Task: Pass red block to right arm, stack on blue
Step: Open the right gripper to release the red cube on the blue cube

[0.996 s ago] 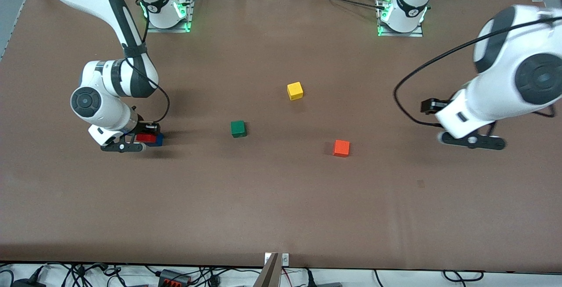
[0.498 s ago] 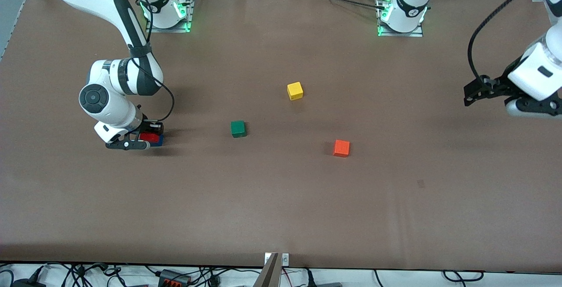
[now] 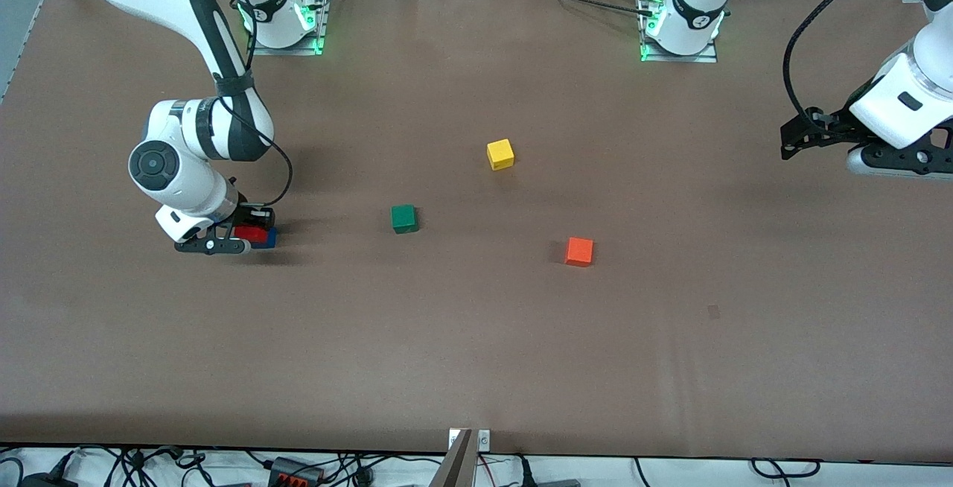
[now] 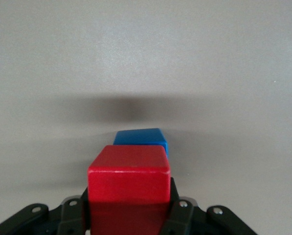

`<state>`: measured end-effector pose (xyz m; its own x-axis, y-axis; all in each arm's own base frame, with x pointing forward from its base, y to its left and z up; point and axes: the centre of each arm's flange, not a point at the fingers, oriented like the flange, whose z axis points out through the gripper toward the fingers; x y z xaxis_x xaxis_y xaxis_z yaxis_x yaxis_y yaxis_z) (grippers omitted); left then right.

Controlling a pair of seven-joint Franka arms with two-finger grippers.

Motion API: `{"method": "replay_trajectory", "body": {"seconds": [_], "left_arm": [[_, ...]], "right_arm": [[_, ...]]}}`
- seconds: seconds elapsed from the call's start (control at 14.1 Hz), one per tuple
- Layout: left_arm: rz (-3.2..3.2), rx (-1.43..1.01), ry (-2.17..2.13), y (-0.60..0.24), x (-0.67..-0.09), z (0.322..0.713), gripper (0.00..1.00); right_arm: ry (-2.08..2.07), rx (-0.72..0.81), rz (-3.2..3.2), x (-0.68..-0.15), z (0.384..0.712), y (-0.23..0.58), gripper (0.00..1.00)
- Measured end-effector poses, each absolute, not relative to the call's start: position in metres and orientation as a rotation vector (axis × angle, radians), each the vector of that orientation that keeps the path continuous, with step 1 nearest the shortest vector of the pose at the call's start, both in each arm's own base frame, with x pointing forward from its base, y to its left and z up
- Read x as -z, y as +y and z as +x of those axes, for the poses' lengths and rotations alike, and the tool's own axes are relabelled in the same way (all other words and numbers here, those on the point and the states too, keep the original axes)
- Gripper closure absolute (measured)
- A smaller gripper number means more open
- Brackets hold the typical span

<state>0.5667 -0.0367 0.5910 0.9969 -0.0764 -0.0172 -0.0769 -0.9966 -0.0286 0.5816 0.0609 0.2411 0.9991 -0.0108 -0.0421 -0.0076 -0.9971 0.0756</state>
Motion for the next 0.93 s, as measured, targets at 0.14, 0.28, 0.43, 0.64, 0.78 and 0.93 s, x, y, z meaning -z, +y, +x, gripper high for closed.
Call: {"method": "replay_trajectory", "body": {"seconds": [0.14, 0.28, 0.43, 0.64, 0.78, 0.93], "left_arm": [[-3.11, -0.028, 0.121, -0.0372, -0.5916, 0.5659, 0.0], [-3.109, -0.05, 0.117, -0.0359, -0.5914, 0.5638, 0.0], [-3.109, -0.056, 0.113, -0.0344, -0.5925, 0.5625, 0.0], [-3.109, -0.059, 0.108, -0.0326, -0.5943, 0.5607, 0.0], [-3.11, -0.061, 0.106, -0.0317, -0.5944, 0.5606, 0.0], [-3.111, -0.062, 0.104, -0.0312, -0.5943, 0.5605, 0.0]], "right_arm": [[-0.019, 0.067, 3.064, -0.2408, 0.5816, 0.0591, 0.44], [-0.02, 0.069, 3.064, -0.24, 0.5813, 0.0587, 0.44], [-0.02, 0.075, 3.063, -0.2385, 0.5804, 0.0585, 0.44], [-0.023, 0.08, 3.062, -0.237, 0.5792, 0.0582, 0.3], [-0.023, 0.076, 3.063, -0.2382, 0.5798, 0.0584, 0.12], [-0.049, 0.086, 3.063, -0.2442, 0.583, 0.0597, 0.0]]}}
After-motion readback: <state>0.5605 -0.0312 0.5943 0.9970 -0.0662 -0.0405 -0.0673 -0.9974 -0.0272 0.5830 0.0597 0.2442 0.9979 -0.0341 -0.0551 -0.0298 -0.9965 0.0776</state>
